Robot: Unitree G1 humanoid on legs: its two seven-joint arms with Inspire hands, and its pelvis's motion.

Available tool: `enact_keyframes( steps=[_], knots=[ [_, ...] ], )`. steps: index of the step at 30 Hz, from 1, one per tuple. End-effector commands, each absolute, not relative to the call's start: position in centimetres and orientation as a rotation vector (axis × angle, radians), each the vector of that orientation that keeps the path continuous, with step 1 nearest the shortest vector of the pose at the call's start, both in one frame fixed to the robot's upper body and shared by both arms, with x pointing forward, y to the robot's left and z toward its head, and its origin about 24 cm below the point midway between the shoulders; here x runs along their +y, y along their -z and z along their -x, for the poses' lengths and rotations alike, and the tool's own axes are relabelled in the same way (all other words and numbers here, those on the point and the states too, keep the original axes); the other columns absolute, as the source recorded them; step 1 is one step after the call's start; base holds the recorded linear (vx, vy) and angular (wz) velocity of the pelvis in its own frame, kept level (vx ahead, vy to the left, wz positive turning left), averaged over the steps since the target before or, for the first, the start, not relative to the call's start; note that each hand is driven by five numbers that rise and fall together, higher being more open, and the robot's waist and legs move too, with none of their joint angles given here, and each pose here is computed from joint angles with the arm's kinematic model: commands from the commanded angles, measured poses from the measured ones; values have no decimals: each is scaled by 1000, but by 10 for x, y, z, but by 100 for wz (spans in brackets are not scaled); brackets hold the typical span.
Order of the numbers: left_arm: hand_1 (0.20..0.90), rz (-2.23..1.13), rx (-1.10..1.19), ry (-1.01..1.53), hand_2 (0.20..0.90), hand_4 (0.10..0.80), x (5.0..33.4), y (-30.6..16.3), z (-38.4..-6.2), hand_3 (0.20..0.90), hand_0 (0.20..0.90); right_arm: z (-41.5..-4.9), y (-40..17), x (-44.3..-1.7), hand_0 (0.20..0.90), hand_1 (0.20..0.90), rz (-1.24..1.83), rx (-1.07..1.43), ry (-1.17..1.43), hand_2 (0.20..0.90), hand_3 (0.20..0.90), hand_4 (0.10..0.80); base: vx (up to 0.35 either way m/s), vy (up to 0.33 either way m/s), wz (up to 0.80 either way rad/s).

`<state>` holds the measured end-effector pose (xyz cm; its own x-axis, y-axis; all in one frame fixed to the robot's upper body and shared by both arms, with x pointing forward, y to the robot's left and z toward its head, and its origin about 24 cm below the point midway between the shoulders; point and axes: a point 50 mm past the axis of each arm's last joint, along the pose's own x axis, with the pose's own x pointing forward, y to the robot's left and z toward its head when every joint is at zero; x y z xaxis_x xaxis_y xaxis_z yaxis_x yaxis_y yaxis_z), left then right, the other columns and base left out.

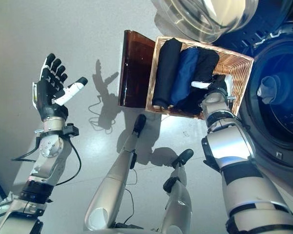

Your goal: Pick up the clothes and place them into the washing machine

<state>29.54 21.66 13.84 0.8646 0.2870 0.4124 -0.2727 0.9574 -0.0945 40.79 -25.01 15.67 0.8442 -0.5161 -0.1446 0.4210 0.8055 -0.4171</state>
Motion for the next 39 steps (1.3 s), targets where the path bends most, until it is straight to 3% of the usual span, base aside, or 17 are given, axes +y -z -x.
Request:
enact_keyframes(
  steps=[1, 11, 21, 27, 30, 39],
  knots=[
    [900, 32, -716, -298, 900, 800, 224, -184, -273, 900, 900, -409, -174, -257, 200, 200, 475, 196, 529, 200, 200, 300, 2, 3, 4],
    [900, -11, -666, -253, 900, 800, 225, -172, -271, 900, 900, -389, -160, -303, 200, 200, 287, 187, 685, 200, 200, 300, -27, 33, -5],
    [900, -28, -614, -269, 900, 800, 231, -160, -268, 900, 900, -391, -161, -298, 200, 200, 98, 90, 698, 200, 200, 300, -38, 26, -14],
    [900, -3, -596, -302, 900, 800, 229, -152, -269, 900, 900, -393, -142, -245, 200, 200, -644, -163, 596, 200, 200, 300, -31, 45, -14],
    [900, 10, -594, -305, 900, 800, 227, -149, -270, 900, 900, -388, -138, -238, 200, 200, -897, -260, 582, 200, 200, 300, 3, 0, -21],
    [900, 52, -585, -289, 900, 800, 219, -144, -271, 900, 900, -384, -130, -214, 200, 200, -1172, -335, 562, 200, 200, 300, -7, 10, -3]
  ],
)
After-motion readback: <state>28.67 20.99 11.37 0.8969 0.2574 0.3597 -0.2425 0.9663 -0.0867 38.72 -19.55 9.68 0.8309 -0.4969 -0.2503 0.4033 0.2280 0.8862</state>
